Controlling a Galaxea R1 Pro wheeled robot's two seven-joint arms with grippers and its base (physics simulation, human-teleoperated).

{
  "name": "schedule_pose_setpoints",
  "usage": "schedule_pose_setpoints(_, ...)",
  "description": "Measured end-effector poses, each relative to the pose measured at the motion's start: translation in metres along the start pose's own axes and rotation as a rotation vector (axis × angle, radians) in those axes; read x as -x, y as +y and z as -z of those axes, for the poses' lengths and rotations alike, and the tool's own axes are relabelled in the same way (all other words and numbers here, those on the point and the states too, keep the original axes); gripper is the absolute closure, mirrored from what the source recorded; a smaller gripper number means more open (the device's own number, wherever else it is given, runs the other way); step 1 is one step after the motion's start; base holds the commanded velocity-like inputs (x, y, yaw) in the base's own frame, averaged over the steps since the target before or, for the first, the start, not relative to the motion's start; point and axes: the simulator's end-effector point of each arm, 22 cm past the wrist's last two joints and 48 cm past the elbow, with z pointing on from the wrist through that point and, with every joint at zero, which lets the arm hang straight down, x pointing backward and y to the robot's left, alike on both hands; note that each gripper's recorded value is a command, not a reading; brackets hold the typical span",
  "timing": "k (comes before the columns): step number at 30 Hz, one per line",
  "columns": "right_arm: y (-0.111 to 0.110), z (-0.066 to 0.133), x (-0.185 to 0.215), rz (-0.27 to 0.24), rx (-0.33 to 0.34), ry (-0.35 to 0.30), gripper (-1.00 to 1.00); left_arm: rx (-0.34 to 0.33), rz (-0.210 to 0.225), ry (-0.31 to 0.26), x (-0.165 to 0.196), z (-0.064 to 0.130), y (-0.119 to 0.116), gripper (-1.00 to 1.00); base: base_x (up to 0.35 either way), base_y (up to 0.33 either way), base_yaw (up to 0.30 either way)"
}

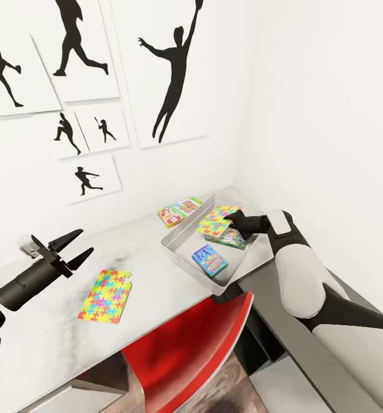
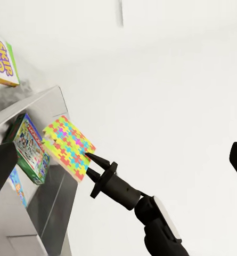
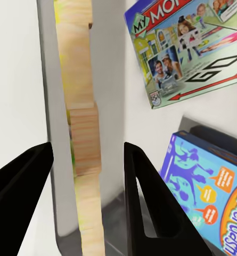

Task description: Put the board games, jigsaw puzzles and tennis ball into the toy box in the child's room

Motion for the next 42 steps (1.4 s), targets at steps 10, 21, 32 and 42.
schedule_pose_setpoints(10, 0.000, 0.002, 0.006, 0.000, 0.000, -0.011, 1.00, 0.002, 0.000, 0.000, 0.000, 0.000, 0.001, -1.00, 0.000, 0.000, 0.043)
schedule_pose_setpoints(21, 0.005, 0.007, 0.015, 0.007, -0.002, -0.025, 1.00, 0.003, 0.000, 0.000, 0.000, 0.000, 0.001, -1.00, 0.000, 0.000, 0.005)
schedule_pose_setpoints(32, 0.010, 0.010, 0.026, 0.006, -0.021, -0.062, 1.00, 0.003, 0.000, 0.001, 0.000, 0.000, 0.001, -1.00, 0.000, 0.000, 0.000)
schedule_pose_setpoints(42, 0.006, 0.006, 0.028, 0.001, -0.033, -0.070, 1.00, 0.008, 0.004, 0.002, 0.000, -0.001, 0.005, -1.00, 0.000, 0.000, 0.000)
